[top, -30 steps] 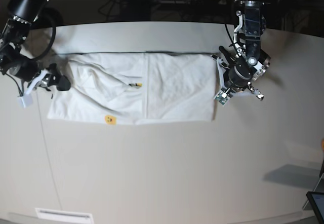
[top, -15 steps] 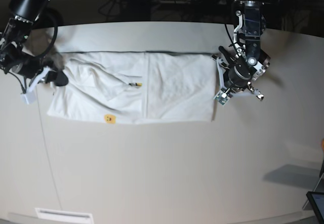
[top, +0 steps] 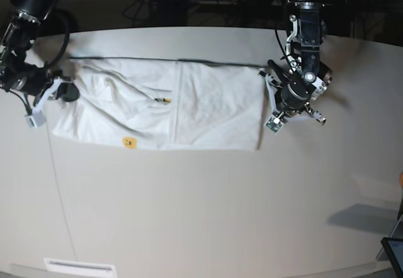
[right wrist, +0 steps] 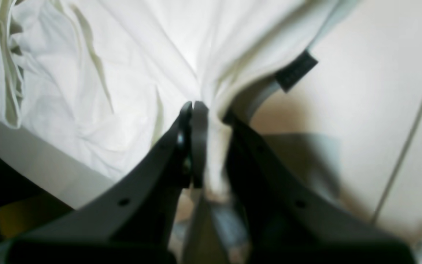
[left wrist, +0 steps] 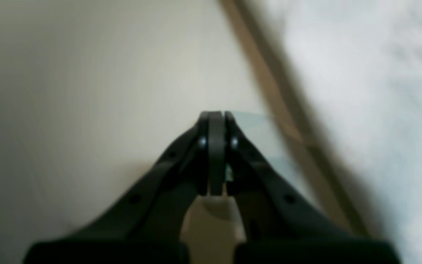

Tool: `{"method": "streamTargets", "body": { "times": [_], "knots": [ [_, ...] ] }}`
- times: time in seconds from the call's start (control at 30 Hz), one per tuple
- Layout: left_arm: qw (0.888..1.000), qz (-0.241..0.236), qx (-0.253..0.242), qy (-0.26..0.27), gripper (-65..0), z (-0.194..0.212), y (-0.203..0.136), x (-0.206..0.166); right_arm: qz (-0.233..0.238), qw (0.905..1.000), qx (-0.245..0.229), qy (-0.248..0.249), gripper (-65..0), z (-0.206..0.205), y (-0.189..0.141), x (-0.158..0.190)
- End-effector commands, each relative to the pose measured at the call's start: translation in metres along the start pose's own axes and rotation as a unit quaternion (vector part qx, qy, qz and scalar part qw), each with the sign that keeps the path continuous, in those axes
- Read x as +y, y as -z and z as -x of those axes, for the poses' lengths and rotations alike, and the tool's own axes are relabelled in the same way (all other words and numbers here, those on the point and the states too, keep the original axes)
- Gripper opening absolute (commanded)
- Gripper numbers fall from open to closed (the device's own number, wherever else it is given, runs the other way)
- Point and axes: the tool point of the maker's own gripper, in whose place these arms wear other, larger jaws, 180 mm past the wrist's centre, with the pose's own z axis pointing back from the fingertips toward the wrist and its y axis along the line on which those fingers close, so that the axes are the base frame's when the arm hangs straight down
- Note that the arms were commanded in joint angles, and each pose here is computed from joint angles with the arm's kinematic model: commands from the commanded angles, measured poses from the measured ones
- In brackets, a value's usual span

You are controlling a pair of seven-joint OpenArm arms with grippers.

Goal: Fold the T-shirt properly
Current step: 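Grasp the folded edge with the left gripper and drag it toward the right gripper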

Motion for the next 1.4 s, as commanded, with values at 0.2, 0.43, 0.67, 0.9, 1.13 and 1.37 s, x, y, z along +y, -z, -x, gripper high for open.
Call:
{"method": "streamTargets", "body": {
  "times": [0.2, 0.43, 0.67, 0.9, 1.13, 1.37],
  "knots": [
    [0.996, 0.059, -0.014, 0.059, -65.0, -0.021, 0.006, -0.052, 0.025, 0.9984, -0.047, -0.016, -64.9, -0.032, -0.022, 0.005],
    [0.994, 0.083, -0.03, 0.071, -65.0, -0.038, 0.006, -0.079, 0.037, 0.9969, -0.059, -0.037, -64.9, -0.039, -0.031, 0.01],
    [0.993, 0.091, -0.04, 0.061, -65.0, -0.048, 0.006, -0.088, 0.047, 0.9965, -0.069, -0.006, -64.9, -0.045, -0.036, 0.01],
    [0.993, 0.106, -0.022, 0.055, -65.0, -0.042, 0.018, -0.094, 0.064, 0.9928, -0.1, -0.016, -64.9, -0.065, -0.053, 0.02],
    [0.992, 0.112, -0.027, 0.047, -65.0, -0.054, 0.025, -0.098, 0.07, 0.9915, -0.11, 0.005, -65.0, -0.07, -0.057, 0.021],
    [0.983, 0.148, -0.045, 0.097, -65.0, -0.082, 0.027, -0.134, 0.072, 0.99, -0.12, 0.018, -65.0, -0.075, -0.06, 0.023]
  ]
}}
